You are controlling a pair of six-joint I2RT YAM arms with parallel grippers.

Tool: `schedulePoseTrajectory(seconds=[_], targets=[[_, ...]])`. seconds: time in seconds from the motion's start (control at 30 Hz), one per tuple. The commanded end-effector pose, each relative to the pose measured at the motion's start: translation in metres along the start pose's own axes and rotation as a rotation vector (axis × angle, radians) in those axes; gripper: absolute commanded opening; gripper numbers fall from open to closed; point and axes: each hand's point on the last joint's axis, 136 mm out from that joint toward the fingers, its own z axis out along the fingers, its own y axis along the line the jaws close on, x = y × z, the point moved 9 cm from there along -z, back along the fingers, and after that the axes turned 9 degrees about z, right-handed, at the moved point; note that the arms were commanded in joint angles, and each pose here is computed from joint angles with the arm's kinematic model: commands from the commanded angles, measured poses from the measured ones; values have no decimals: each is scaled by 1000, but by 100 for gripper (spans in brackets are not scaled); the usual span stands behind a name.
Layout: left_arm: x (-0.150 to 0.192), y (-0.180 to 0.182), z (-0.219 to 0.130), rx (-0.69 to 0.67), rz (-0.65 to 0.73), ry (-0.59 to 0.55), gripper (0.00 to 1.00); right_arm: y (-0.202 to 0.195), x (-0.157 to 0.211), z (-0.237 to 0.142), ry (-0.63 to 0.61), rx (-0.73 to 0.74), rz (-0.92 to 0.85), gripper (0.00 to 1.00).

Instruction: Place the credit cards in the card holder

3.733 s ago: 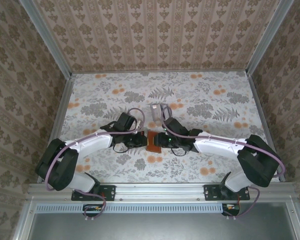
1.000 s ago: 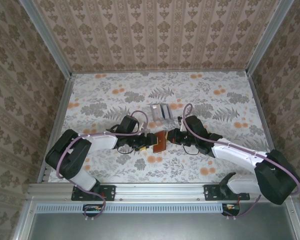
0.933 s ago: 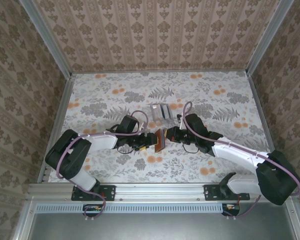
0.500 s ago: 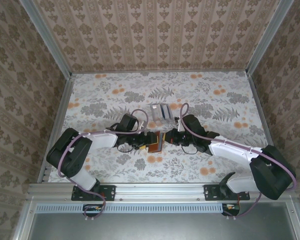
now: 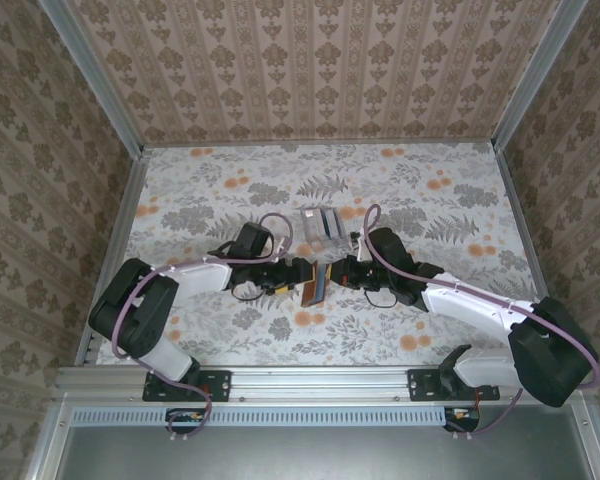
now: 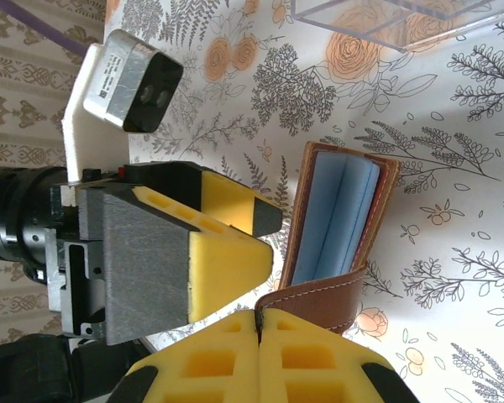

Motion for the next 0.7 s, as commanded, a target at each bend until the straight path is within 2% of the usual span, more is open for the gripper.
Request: schedulePoseTrajectory(seconds=[0.0, 0.23, 0.47, 0.5, 0.57, 0.6, 0.67], targets=[[-5, -10, 2, 26, 42, 7, 90, 11, -1, -2, 18, -38, -17, 0], [-8, -16, 7, 16, 74, 29, 91, 15, -3, -6, 11, -30, -34, 0], [-6, -13, 14, -83, 89, 71, 79, 13, -2, -7, 5, -11, -38, 0], [-6, -10, 14, -99, 74, 77, 71, 12, -2, -7, 5, -7, -46, 0], [-8, -1, 12, -114, 27, 67, 48, 11, -3, -10, -2, 29, -54, 0], [-8, 1, 8, -109, 4, 45, 41, 10, -4, -12, -7, 50, -53, 0], [-6, 4, 1, -98, -3, 5, 36, 8, -3, -15, -18, 74, -58, 0]])
